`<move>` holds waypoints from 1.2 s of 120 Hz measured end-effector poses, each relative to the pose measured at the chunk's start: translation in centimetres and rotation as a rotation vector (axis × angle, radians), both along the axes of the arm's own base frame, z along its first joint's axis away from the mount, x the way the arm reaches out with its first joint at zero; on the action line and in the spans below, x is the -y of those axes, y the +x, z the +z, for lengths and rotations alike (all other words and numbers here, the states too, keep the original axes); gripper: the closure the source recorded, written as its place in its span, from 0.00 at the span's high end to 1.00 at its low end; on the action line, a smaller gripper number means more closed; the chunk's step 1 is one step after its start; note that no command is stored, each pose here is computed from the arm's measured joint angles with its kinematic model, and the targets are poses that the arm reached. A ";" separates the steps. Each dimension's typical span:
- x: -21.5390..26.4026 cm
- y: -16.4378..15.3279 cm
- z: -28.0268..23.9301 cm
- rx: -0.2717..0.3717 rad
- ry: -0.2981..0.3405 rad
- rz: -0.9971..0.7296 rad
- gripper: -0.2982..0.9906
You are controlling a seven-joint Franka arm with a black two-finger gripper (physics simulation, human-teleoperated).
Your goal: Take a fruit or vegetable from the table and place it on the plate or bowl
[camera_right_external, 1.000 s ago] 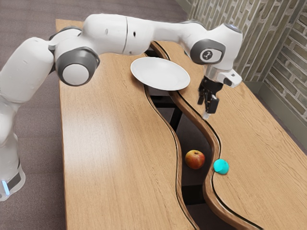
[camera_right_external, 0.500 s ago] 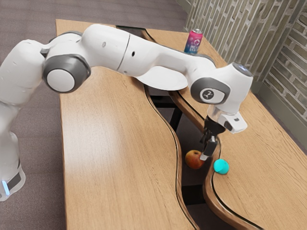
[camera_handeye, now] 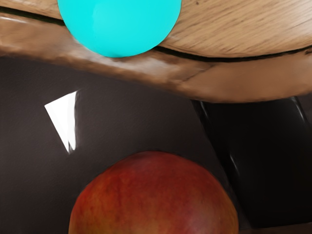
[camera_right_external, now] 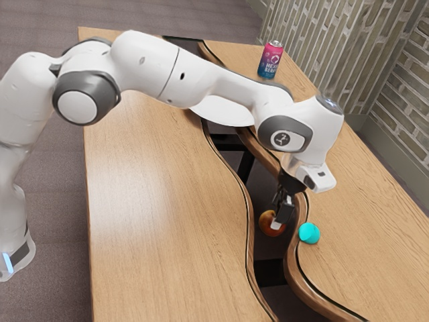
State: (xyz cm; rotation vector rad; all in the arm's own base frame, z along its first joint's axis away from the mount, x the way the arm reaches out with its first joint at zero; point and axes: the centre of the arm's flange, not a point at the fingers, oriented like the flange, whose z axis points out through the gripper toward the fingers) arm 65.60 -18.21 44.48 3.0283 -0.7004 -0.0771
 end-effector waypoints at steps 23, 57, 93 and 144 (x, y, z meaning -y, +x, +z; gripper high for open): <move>-0.1 0.5 -1.6 -0.011 0.002 -0.001 0.77; 0.0 0.8 -2.9 -0.016 0.003 -0.006 0.68; -1.4 0.9 0.9 0.047 0.006 0.008 0.49; -30.0 0.8 15.7 0.284 0.184 0.439 0.50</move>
